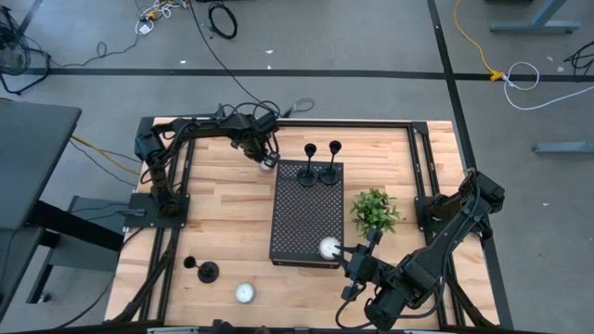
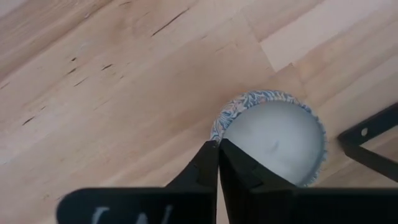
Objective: Pick & Place candle stick holders
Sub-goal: Put the top white candle on the shelf aligned with the other white candle
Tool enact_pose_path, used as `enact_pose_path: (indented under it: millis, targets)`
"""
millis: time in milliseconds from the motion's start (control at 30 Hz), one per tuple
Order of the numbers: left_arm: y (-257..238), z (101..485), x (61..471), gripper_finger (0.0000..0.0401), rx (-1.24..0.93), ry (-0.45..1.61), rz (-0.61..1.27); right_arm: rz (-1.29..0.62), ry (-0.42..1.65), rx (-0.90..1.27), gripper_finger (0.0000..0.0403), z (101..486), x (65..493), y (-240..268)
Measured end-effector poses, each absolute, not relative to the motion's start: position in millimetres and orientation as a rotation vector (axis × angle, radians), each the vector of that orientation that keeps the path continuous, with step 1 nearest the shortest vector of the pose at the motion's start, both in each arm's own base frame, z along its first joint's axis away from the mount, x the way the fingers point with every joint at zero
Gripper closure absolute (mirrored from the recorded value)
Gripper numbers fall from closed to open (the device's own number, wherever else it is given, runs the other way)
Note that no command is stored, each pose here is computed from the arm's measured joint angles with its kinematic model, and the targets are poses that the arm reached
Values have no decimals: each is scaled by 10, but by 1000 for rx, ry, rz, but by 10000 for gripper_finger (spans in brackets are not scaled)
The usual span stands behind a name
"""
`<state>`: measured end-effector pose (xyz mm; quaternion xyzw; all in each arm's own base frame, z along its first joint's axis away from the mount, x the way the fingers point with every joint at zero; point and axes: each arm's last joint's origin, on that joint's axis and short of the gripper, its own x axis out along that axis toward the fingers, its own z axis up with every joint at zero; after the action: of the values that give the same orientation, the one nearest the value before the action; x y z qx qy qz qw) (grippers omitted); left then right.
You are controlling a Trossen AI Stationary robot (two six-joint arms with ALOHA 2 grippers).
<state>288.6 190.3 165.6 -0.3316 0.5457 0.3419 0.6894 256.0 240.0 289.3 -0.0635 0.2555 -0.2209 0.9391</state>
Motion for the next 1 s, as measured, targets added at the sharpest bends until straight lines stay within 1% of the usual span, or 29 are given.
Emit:
enact_pose_path:
  millis: [300,567,867,1000]
  targets:
    - [1904,1653,2868,399,-701,1244,785,-450,522,-132,317,2893,2560,2401]
    - [1895,1678,2848,400,-697,1288,750,-444,521,-142,317,2897,2566,2406]
    - [1895,1973,2916,400,-648,1346,761,-443,522,-148,317,2897,2566,2406]
    - [1852,2136,2978,401,-613,1365,731,-443,523,-149,317,2897,2565,2405]
